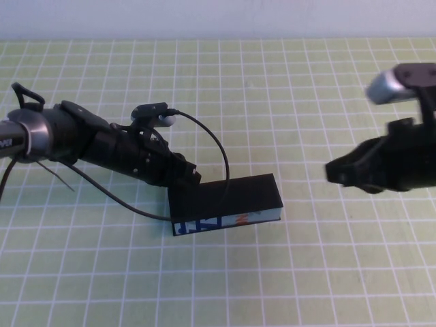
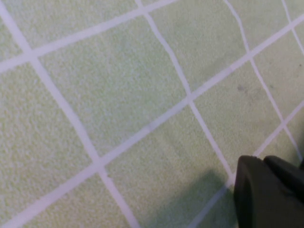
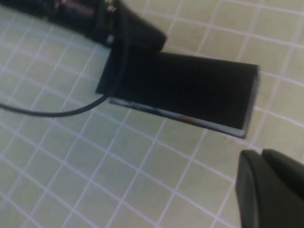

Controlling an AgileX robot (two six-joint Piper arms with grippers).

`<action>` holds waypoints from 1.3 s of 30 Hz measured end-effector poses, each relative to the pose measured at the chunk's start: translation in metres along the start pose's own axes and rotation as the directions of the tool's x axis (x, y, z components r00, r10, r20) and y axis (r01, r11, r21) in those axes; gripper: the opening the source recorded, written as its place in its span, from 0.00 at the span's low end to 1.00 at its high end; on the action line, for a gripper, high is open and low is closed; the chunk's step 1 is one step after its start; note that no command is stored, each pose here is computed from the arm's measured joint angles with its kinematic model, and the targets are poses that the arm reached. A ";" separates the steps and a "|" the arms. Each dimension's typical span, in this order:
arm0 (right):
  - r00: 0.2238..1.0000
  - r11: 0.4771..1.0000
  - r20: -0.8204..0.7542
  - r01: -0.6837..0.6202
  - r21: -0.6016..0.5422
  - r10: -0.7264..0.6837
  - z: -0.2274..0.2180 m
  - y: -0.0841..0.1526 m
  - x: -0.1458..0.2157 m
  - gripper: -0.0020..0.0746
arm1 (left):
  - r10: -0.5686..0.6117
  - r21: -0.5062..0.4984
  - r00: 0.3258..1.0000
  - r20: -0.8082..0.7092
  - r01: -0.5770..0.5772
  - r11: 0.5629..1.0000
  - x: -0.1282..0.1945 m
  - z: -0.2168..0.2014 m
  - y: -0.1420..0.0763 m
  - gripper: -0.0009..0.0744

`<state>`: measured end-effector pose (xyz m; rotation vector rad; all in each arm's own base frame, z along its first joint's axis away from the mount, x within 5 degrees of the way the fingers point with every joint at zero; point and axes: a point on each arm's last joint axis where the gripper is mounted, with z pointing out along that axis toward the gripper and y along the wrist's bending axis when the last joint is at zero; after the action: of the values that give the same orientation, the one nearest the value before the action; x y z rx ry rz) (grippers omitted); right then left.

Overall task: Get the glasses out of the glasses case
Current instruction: Pick up the glasses from the glasses case

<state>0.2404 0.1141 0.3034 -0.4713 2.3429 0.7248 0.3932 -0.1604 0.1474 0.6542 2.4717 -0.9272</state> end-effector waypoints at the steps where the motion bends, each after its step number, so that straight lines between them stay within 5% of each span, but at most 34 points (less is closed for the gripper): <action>1: 0.998 0.998 -0.027 0.055 -0.010 -0.056 0.009 0.007 -0.005 0.00 | 0.000 0.002 1.000 -0.001 0.000 1.000 0.000 0.000 0.000 0.01; 5: 0.912 0.923 -0.146 0.382 -0.043 -0.384 0.049 0.033 -0.013 0.00 | 0.002 0.005 1.000 -0.005 -0.002 1.000 0.000 0.000 0.000 0.01; 9: 0.671 0.697 -0.197 0.704 -0.134 -0.715 0.077 0.052 -0.003 0.00 | 0.002 0.007 1.000 -0.006 -0.002 1.000 0.001 0.000 -0.001 0.01; 13: 0.528 0.558 -0.190 0.809 -0.183 -0.828 0.095 0.057 0.004 0.05 | 0.002 0.007 1.000 -0.006 -0.002 1.000 0.001 0.000 -0.001 0.01; 20: 0.342 0.362 -0.131 0.912 -0.191 -0.931 0.127 0.050 0.007 0.40 | 0.002 0.007 1.000 -0.006 -0.002 1.000 0.001 0.000 -0.001 0.01; 26: 0.304 0.319 -0.128 0.939 -0.129 -0.944 0.150 0.041 0.007 0.48 | 0.000 0.007 1.000 -0.006 0.000 1.000 0.001 0.000 -0.001 0.01; 39: 0.234 0.244 -0.096 0.964 -0.104 -0.967 0.168 0.056 0.015 0.47 | -0.005 0.007 1.000 -0.006 0.005 1.000 0.001 0.000 -0.001 0.01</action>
<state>0.2801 0.2571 0.2060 -1.8374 1.5725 0.0492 0.3924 -0.1606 0.1474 0.6539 2.4781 -0.9371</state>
